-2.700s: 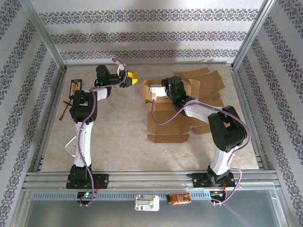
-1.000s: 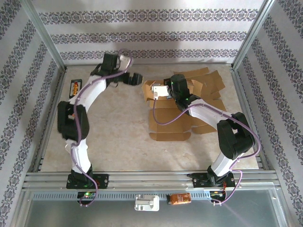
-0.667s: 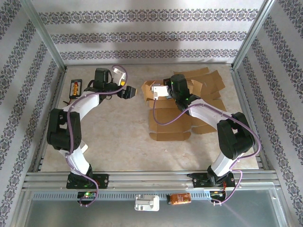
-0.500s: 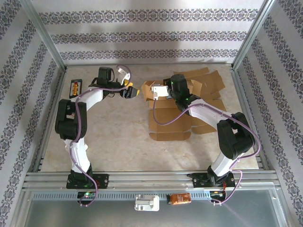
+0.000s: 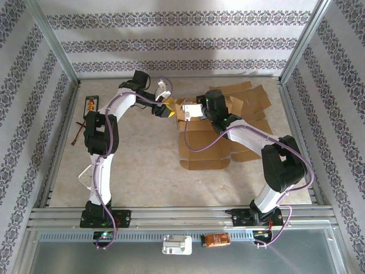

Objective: Fold the paper box

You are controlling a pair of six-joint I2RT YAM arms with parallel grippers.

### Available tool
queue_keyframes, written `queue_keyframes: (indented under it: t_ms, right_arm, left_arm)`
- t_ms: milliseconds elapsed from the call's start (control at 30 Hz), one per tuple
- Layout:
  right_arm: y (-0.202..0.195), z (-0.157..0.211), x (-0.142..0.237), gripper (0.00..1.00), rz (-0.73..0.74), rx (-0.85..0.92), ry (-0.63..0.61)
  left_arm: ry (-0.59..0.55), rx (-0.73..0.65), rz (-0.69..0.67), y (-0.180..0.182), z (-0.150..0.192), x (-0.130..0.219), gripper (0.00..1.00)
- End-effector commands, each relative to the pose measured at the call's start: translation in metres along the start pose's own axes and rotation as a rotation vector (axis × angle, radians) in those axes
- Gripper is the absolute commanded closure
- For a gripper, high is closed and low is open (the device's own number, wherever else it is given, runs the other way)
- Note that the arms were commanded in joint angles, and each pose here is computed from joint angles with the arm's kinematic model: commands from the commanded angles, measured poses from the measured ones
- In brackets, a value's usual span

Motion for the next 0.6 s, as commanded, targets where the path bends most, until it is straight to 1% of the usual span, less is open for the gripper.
queue_keyframes:
  t_ms: [0, 67, 200, 367, 567]
  right_arm:
    - [-0.009, -0.014, 0.005, 0.99, 0.022, 0.018, -0.045]
    - [-0.010, -0.015, 0.005, 0.99, 0.023, 0.018, -0.048]
    - [-0.011, -0.017, 0.005, 0.99, 0.026, 0.015, -0.049]
    - [-0.008, -0.017, 0.003, 0.99, 0.024, 0.015, -0.039]
    - [-0.001, -0.016, -0.002, 1.00, 0.030, 0.014, -0.017]
  left_arm:
    - [-0.023, 0.003, 0.084, -0.014, 0.001, -0.010, 0.37]
    - [-0.042, -0.001, 0.089, -0.014, -0.003, -0.012, 0.41]
    - [-0.104, 0.012, 0.119, -0.018, -0.014, -0.017, 0.42]
    - [-0.105, 0.052, 0.136, -0.022, -0.018, -0.029, 0.43]
    - [-0.090, 0.095, 0.094, -0.021, -0.020, -0.047, 0.42]
Point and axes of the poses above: each hand's point on the last joint's axis, 136 mm out from that joint toward the fingers, its own x axis back along the fingers, its own y axis along the line the jaws close on, z = x × y, the point moved 5 cm from there along x, back along the fingers, and after that the axes turned 13 degrees about -x, right-handed, at the moved point
